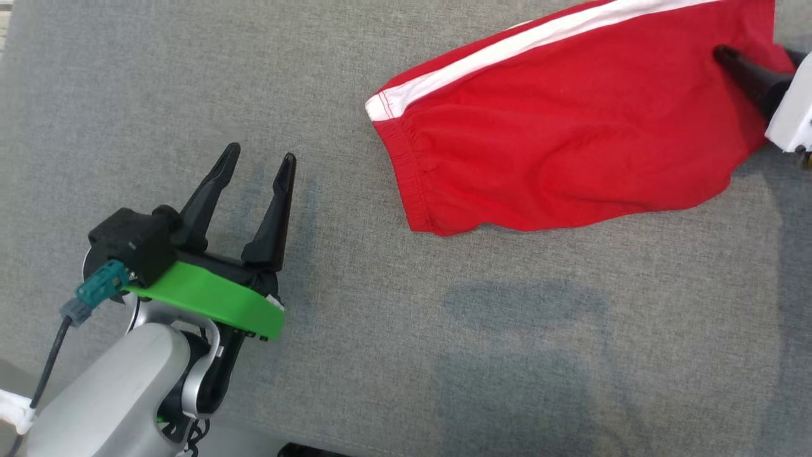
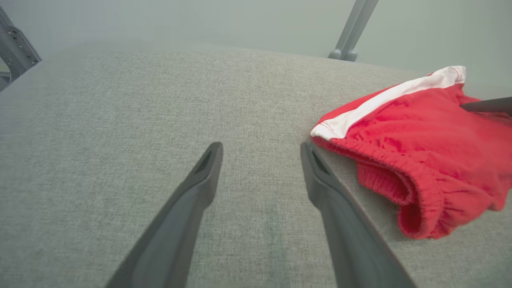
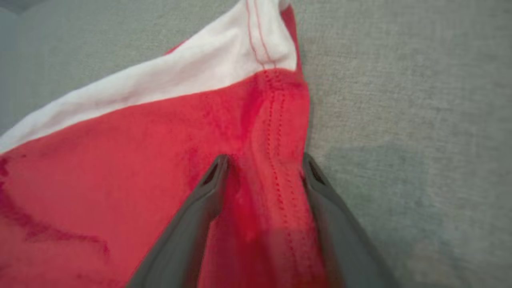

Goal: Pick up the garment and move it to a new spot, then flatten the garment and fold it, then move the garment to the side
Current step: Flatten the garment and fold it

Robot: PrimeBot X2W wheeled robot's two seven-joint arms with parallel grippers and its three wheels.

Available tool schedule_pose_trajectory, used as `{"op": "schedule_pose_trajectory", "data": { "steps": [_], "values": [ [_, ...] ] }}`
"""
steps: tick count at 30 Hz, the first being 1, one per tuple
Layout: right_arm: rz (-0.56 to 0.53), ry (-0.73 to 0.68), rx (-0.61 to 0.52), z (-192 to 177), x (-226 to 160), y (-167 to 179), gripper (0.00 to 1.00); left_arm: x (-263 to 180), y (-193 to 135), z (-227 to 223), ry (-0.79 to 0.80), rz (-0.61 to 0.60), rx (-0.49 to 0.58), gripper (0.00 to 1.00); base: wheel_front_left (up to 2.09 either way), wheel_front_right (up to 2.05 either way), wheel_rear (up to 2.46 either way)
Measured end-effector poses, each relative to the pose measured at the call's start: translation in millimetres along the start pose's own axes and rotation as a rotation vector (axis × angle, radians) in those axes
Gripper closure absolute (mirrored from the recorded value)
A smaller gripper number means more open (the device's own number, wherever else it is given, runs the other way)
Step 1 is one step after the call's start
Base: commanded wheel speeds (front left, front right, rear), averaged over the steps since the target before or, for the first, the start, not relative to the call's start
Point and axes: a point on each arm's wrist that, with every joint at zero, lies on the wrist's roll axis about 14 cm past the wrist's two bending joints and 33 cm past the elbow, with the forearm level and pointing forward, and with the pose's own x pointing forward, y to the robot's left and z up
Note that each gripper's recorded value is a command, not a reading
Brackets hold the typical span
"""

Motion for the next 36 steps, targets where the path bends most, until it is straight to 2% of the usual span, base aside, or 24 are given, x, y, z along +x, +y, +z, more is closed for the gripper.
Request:
{"op": "schedule_pose_trajectory", "data": {
  "steps": [1,3,6,12,17,26,30,32,33,36],
  "values": [
    [0.032,0.001,0.037,-1.8,-2.3,7.1,1.0,-2.9,1.9,0.6,-0.006,0.01,0.011,0.0,0.0,0.0,0.0],
    [0.112,-0.006,0.14,-9.4,-11.6,26.7,1.0,-13.2,4.2,0.4,-0.018,0.024,0.024,0.0,0.0,0.0,0.0],
    [0.152,-0.044,0.242,-13.4,-27.8,35.4,1.0,-24.1,0.1,0.7,-0.03,0.008,0.022,0.0,0.0,0.0,0.0],
    [0.119,-0.102,0.386,-32.5,-74.4,23.7,1.0,-52.8,0.2,-4.3,-0.039,0.011,0.023,0.0,0.0,0.0,0.0],
    [0.042,-0.152,0.469,-56.1,-118.4,4.0,1.0,-73.0,-7.9,-3.6,-0.079,-0.008,0.037,0.0,0.0,0.0,0.0],
    [-0.177,-0.301,0.544,-75.8,-181.4,-54.2,1.0,-75.9,-41.9,7.3,-0.157,-0.127,0.062,0.0,0.0,0.0,0.0],
    [-0.216,-0.336,0.529,-68.3,-197.0,-67.1,1.0,-75.6,-50.9,13.0,-0.183,-0.157,0.061,0.0,0.0,0.0,0.0],
    [-0.169,-0.361,0.478,-45.9,-191.4,-51.1,1.0,-76.1,-48.4,8.7,-0.175,-0.15,0.058,0.0,0.0,0.0,0.0],
    [-0.169,-0.361,0.478,-45.9,-191.4,-51.1,1.0,-76.1,-48.4,8.7,-0.175,-0.15,0.058,0.0,0.0,0.0,0.0],
    [-0.066,-0.345,0.41,-26.5,-171.3,-13.1,1.0,-75.5,-50.1,1.3,-0.161,-0.15,0.043,0.0,0.0,0.0,0.0]
  ]
}}
